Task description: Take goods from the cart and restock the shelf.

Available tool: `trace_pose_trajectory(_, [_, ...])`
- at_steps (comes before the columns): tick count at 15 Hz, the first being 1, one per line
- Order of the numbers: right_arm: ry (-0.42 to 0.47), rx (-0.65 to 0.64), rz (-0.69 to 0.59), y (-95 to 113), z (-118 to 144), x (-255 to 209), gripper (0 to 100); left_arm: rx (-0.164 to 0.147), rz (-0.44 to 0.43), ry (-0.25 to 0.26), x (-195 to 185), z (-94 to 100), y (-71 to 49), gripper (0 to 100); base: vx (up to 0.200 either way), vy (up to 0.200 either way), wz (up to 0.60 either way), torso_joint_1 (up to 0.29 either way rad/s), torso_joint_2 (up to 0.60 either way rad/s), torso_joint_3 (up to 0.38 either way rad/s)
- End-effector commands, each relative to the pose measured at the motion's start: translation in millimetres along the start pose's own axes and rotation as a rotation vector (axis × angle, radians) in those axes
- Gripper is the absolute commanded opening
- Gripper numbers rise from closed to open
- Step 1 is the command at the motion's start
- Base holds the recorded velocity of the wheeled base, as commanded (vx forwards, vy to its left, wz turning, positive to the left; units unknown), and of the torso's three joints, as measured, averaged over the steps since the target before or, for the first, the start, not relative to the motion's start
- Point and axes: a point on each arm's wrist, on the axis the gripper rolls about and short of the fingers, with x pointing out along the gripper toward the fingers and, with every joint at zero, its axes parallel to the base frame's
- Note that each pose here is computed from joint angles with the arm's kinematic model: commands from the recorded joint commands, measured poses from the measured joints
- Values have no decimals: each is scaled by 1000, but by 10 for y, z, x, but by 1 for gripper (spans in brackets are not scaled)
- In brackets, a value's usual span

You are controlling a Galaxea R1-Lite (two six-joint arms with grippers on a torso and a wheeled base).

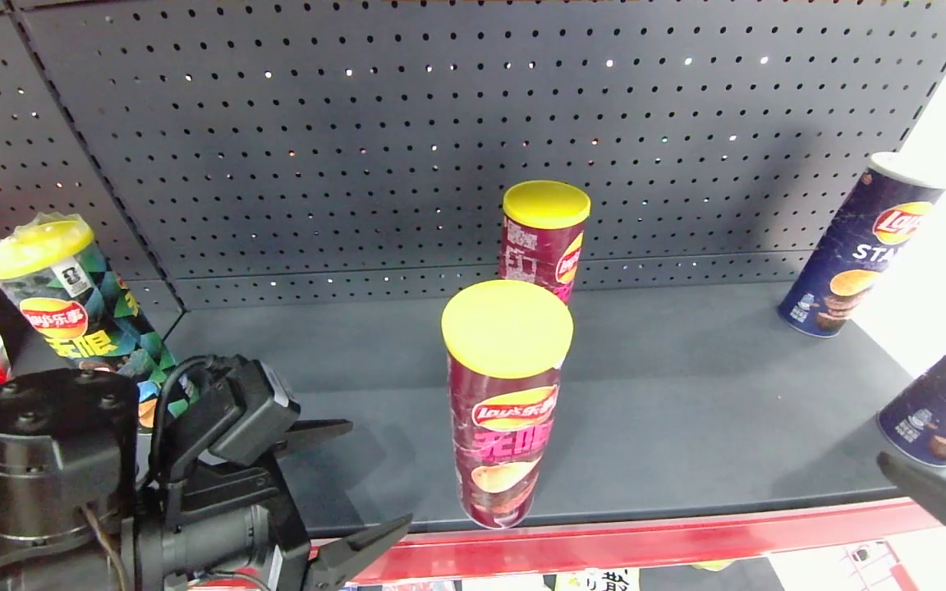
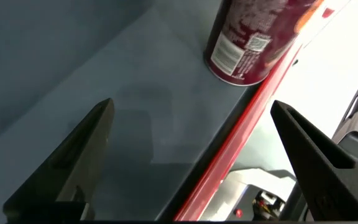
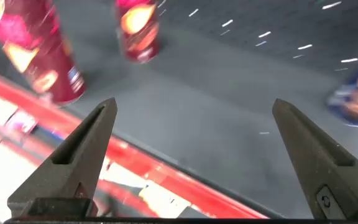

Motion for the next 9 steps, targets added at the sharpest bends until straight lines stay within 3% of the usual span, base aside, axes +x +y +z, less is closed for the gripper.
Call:
trace_pose_trajectory(1, [-63,10,-65,-48,26,-153,100,-9,-4,35,68,-50,13,100,0,0,0,0,0,0])
trace_pose_trajectory(4, [-73,16,-118,-81,35,-185,100,7,-7,56,148,-60,34,100,0,0,0,0,0,0])
trace_pose_trajectory(9, [-80,17,-135,-89,41,-203,100,8,-7,57,305,9,86,100,0,0,0,0,0,0])
